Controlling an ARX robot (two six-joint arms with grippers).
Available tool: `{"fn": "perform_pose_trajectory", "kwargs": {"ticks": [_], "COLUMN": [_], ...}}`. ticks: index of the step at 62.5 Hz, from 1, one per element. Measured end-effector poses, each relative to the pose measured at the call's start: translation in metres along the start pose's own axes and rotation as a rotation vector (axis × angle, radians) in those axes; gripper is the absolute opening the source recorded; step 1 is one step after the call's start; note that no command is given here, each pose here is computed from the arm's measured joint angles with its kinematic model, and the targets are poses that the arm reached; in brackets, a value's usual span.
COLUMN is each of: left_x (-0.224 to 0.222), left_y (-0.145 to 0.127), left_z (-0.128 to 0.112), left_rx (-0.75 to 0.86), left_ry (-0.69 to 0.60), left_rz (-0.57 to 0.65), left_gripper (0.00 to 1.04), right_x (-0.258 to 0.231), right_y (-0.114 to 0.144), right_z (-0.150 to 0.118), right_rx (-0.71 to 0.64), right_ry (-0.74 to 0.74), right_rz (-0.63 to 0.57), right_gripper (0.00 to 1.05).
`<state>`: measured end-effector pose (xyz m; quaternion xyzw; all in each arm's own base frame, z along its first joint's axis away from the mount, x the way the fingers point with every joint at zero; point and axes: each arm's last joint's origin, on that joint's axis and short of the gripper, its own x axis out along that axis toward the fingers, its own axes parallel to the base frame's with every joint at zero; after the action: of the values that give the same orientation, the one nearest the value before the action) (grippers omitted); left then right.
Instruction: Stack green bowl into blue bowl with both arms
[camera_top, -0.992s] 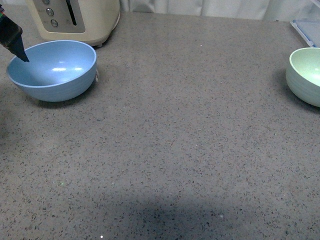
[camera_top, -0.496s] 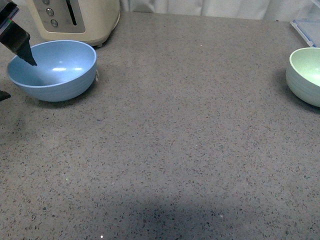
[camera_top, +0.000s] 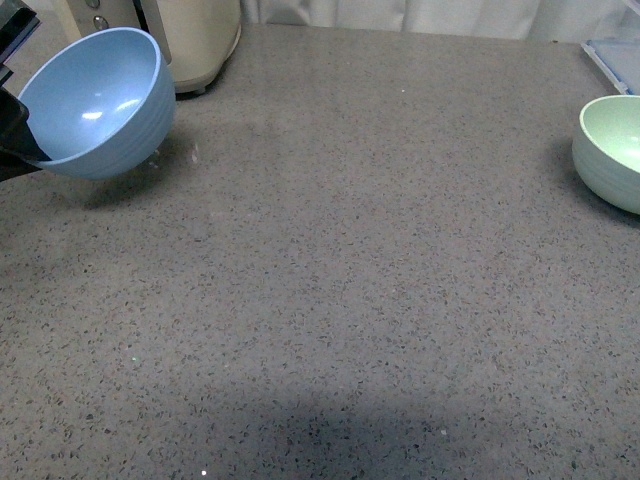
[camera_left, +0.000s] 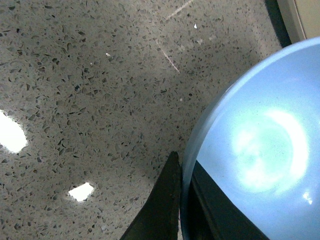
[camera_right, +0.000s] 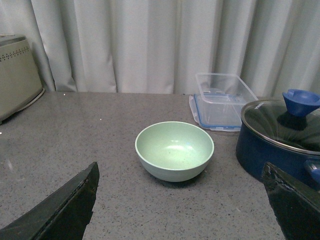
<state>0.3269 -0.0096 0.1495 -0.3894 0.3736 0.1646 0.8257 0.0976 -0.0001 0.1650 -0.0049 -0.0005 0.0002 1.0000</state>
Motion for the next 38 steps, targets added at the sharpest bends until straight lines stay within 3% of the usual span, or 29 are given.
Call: {"fn": "perform_pose_trajectory", "kwargs": {"ticks": [15, 29, 38], "left_x": [-0.005, -0.018, -0.027], "left_y": [-0.025, -0.076, -0.093], "left_z": [-0.017, -0.06, -0.086], "left_rx": [0.157, 0.372, 0.477], "left_ry": [0.02, 0.079, 0.105], "left_rz": [-0.028, -0.151, -0.193], "left_gripper": [0.04, 0.04, 0.04], "right_x": [0.0, 0.0, 0.0], "right_y": [0.0, 0.0, 0.0], "right_z": [0.0, 0.0, 0.0], "right_rx": [0.0, 0.0, 0.0], "right_ry": [0.0, 0.0, 0.0], "right_rz": [0.0, 0.0, 0.0], "right_gripper": [0.95, 0.95, 0.95]}}
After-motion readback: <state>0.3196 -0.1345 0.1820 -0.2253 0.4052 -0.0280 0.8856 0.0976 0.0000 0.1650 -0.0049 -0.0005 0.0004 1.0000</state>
